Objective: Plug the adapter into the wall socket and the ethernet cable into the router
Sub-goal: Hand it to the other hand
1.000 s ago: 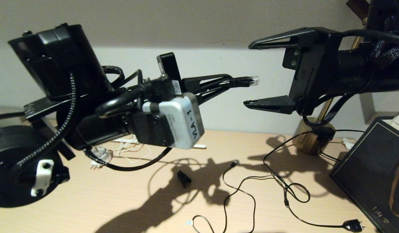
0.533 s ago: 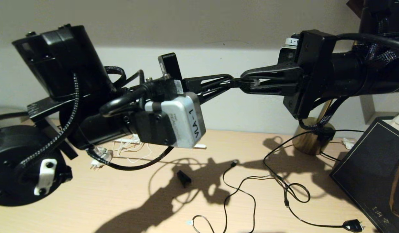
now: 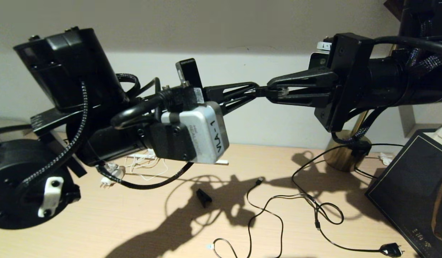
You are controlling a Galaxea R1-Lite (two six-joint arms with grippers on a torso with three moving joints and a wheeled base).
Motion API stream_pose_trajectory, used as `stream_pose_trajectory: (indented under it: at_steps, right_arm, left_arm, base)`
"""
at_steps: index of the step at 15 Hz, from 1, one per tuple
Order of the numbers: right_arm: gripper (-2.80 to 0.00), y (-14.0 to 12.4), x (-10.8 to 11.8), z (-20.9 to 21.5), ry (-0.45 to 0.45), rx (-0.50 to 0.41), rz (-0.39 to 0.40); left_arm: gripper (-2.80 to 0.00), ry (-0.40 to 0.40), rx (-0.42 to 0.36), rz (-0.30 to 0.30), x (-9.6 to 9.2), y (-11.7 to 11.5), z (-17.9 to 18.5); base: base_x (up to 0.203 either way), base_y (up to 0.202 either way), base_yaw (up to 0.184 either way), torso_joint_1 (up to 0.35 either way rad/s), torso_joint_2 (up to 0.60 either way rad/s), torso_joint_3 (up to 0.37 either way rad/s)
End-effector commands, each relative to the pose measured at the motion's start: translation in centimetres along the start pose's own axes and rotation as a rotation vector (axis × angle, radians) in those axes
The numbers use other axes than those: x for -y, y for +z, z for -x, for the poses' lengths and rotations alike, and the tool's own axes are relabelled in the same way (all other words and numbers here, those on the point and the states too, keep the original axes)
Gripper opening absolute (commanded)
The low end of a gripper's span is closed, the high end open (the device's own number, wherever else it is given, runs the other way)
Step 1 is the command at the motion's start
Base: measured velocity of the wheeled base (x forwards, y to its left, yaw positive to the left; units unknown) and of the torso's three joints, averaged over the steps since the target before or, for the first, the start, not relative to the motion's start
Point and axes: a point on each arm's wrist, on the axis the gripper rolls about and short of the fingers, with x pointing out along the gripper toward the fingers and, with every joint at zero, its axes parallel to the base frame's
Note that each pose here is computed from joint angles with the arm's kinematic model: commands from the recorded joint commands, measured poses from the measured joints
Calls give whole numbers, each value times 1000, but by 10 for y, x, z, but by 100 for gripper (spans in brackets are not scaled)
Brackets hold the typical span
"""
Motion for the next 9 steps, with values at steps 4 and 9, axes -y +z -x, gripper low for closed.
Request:
stream_pose_trajectory:
  at_steps: [4,9]
  right_arm:
    - [-280,-3,-1,2,2,-4,-6]
    - [-280,-6,-5,4,8,-3,-10]
  left_arm:
    - [0,2,13,-19,-1,1,2]
    - [0,15,37,-38,-3,2,0]
  base:
    - [0,0,0,0,0,0]
    - [0,0,0,0,0,0]
